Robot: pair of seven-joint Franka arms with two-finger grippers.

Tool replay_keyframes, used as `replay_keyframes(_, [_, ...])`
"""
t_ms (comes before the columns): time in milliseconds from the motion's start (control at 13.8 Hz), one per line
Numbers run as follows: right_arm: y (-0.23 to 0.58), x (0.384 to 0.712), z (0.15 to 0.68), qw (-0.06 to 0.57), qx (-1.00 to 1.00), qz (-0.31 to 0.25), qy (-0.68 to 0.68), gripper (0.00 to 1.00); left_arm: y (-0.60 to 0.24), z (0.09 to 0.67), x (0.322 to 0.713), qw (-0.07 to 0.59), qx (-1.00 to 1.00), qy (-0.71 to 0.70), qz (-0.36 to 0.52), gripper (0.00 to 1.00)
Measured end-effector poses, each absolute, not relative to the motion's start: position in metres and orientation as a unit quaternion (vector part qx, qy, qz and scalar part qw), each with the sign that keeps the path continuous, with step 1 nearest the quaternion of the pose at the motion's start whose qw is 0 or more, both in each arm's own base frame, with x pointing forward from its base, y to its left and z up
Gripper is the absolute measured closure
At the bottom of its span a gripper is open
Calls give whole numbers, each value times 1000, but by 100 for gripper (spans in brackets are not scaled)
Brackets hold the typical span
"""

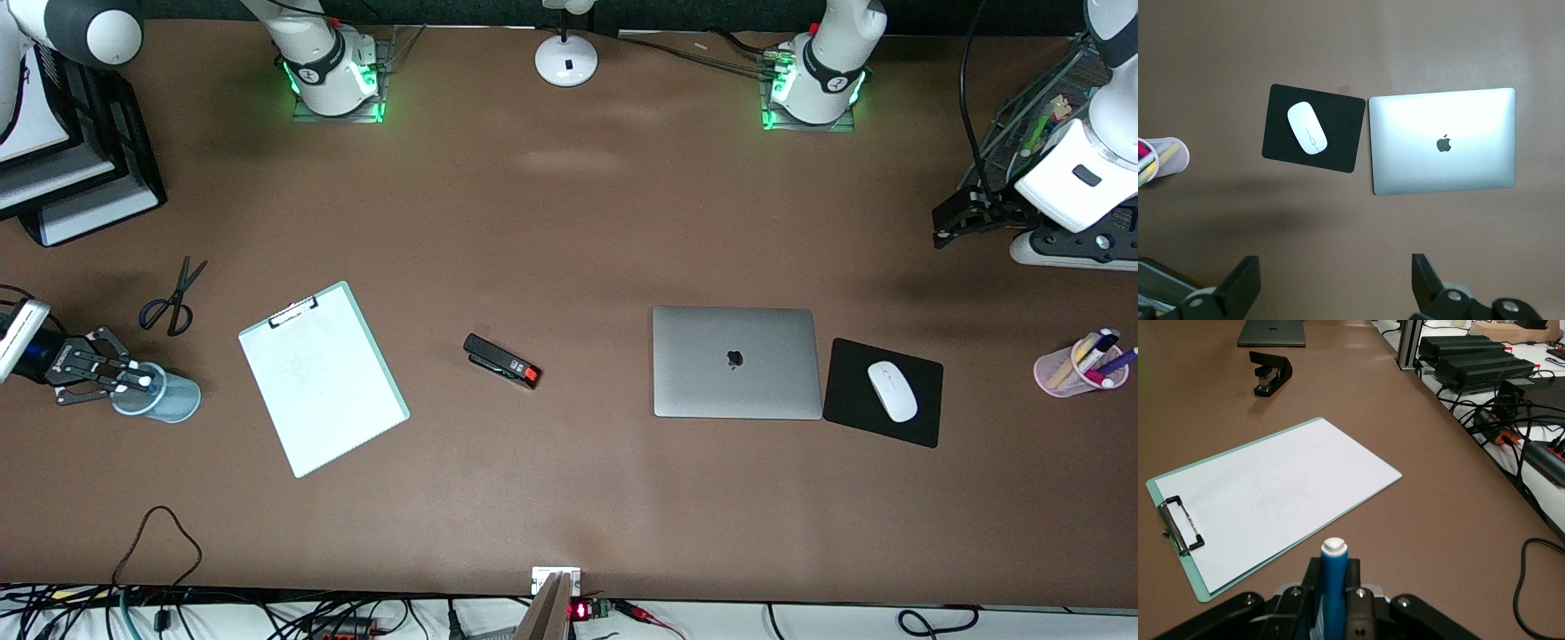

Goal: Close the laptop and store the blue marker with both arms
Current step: 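Lower the marker into the cup and open the right gripper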

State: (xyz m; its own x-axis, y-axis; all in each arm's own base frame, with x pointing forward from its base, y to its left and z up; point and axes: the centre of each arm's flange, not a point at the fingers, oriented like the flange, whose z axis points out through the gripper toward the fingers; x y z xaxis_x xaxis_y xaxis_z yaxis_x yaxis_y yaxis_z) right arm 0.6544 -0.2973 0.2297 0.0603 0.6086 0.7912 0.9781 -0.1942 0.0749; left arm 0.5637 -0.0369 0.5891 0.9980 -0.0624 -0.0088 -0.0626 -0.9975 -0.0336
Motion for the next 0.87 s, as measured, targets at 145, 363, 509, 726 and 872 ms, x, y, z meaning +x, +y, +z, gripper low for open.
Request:
replay_keyframes(145, [-301, 659, 227, 250, -682, -364, -583, 82, -38, 589, 563, 17, -999, 32, 4, 0])
replay_keyframes(363, [-306, 659, 213, 251, -685, -362, -580, 82, -38, 589, 563, 17, -999, 32, 5, 0])
replay_keyframes(509, [-307, 658, 208, 254, -688, -362, -575, 76, -38, 589, 563, 17, -999, 33, 5, 0])
replay_keyframes(726, [-310, 664, 225, 251, -701, -361, -562, 44, -39, 589, 563, 17, -999, 33, 5, 0])
replay_keyframes(872, [-312, 668, 242, 247, -707, -362, -556, 26, -39, 589, 563, 17, -999, 33, 5, 0])
